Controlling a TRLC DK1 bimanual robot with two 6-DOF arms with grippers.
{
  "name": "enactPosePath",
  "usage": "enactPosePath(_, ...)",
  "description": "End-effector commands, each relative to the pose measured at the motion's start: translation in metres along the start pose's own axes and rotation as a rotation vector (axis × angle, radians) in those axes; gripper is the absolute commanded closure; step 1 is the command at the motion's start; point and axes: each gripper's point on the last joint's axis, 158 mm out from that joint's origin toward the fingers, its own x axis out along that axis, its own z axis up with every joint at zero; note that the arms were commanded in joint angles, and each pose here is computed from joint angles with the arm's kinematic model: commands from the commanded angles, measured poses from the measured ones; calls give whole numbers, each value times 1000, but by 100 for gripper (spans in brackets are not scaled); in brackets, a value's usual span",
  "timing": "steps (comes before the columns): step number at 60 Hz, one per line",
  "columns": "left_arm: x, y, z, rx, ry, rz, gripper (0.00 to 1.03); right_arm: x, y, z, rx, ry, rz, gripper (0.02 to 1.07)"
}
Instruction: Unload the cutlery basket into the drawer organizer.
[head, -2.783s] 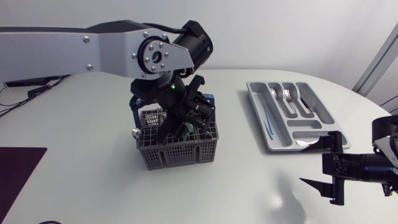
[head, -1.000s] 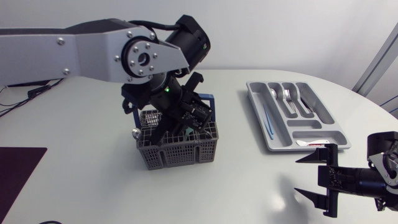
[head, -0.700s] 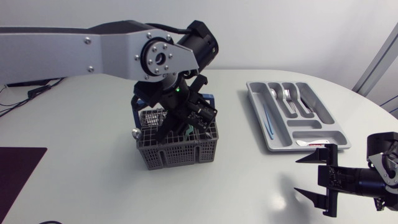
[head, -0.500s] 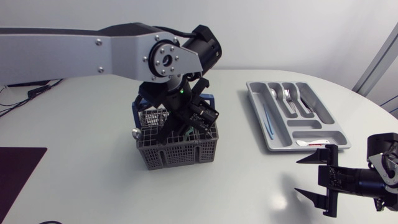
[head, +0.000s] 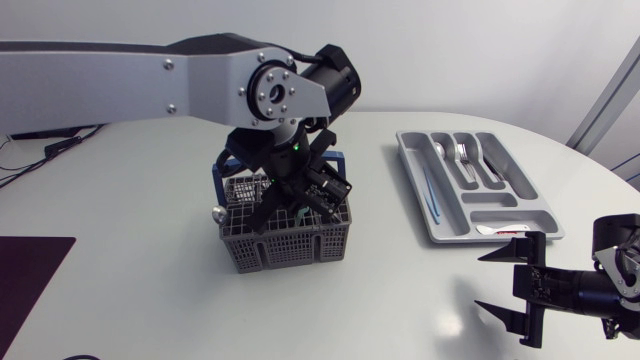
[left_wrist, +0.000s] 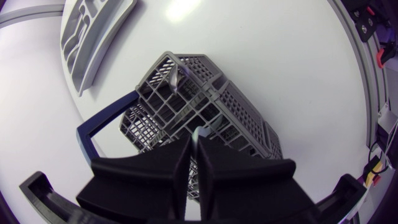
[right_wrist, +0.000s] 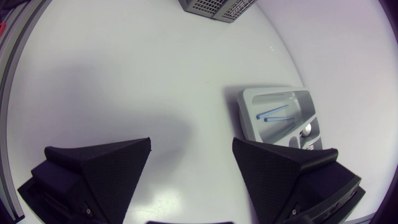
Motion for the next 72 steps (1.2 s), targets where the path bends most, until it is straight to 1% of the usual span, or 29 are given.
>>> enactPosePath(1, 1, 2, 3, 29, 5, -7, 100, 3, 10, 0, 23, -15, 18, 12)
enactPosePath(21, -4, 3, 2, -5, 1, 24, 100, 3, 12, -2, 24, -17, 15, 12)
enactPosePath(32, -11, 6, -2, -29, -2, 63, 100, 4, 14, -3, 25, -21, 20, 12)
enactPosePath(51, -37, 13, -13, -101, -46, 124, 100, 2, 15, -2, 23, -26, 16, 12)
enactPosePath(72, -68, 4, -20, -163, -98, 200, 100, -4, 12, 9, 15, -30, -21, 12)
